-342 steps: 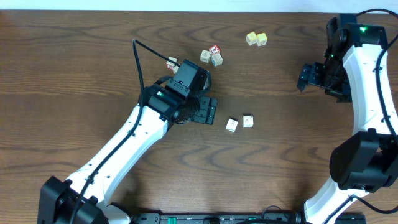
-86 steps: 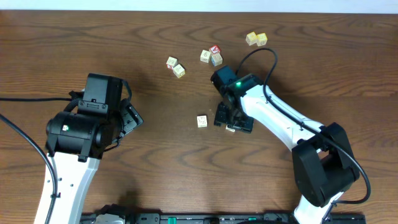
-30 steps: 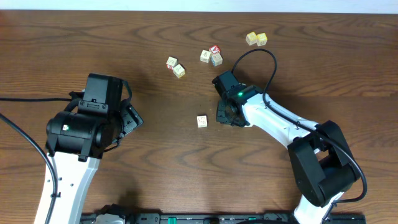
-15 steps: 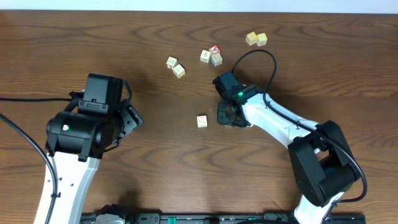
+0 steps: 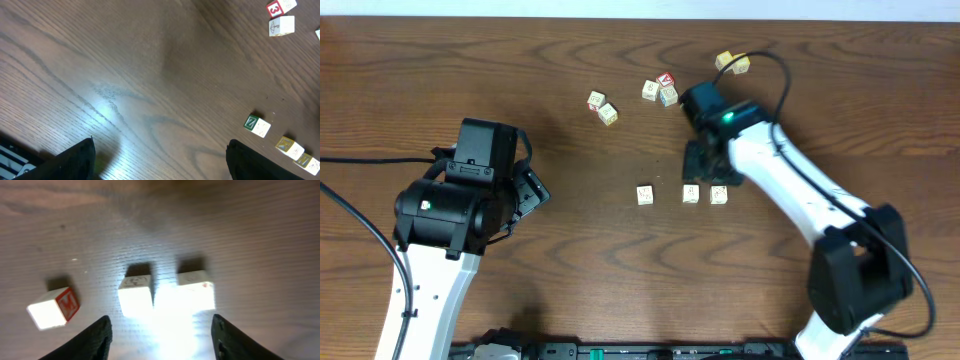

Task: Lift 3 blocks

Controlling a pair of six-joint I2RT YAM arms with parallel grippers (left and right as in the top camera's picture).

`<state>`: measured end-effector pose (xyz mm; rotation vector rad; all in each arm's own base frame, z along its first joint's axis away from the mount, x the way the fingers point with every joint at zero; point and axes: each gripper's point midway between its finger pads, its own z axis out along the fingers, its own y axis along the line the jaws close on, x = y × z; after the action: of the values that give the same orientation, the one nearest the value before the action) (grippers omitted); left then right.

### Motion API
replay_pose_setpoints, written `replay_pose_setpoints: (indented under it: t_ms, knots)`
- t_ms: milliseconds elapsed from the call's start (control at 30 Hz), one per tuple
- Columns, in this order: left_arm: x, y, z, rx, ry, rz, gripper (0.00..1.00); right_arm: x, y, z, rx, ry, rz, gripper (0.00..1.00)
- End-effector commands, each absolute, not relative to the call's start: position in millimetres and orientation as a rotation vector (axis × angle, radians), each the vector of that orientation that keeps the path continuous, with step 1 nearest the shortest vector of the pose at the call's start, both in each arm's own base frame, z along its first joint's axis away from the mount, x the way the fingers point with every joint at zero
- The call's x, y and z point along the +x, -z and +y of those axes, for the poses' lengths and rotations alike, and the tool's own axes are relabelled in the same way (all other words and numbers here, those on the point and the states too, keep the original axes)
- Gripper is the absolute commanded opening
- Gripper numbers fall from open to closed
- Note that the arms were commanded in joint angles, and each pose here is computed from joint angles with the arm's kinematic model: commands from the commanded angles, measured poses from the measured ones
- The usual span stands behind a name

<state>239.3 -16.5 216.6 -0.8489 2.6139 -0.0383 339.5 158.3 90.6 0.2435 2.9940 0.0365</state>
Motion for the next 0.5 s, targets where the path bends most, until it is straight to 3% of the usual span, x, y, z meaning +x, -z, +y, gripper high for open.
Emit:
replay_pose_setpoints:
  t_ms: [0, 167, 467]
  knots:
    - [239, -215, -12, -0.877, 0.014, 2.607, 0.84, 345, -127, 139, 0.182, -0.054, 2.958, 0.68]
    - [239, -215, -12, -0.877, 0.014, 2.607, 0.84, 320, -102, 108, 0.226, -0.001, 3.091, 0.67]
    - [239, -215, -12, -0.877, 0.014, 2.607, 0.84, 309, -38, 132, 0.097, -0.232, 3.091, 0.66]
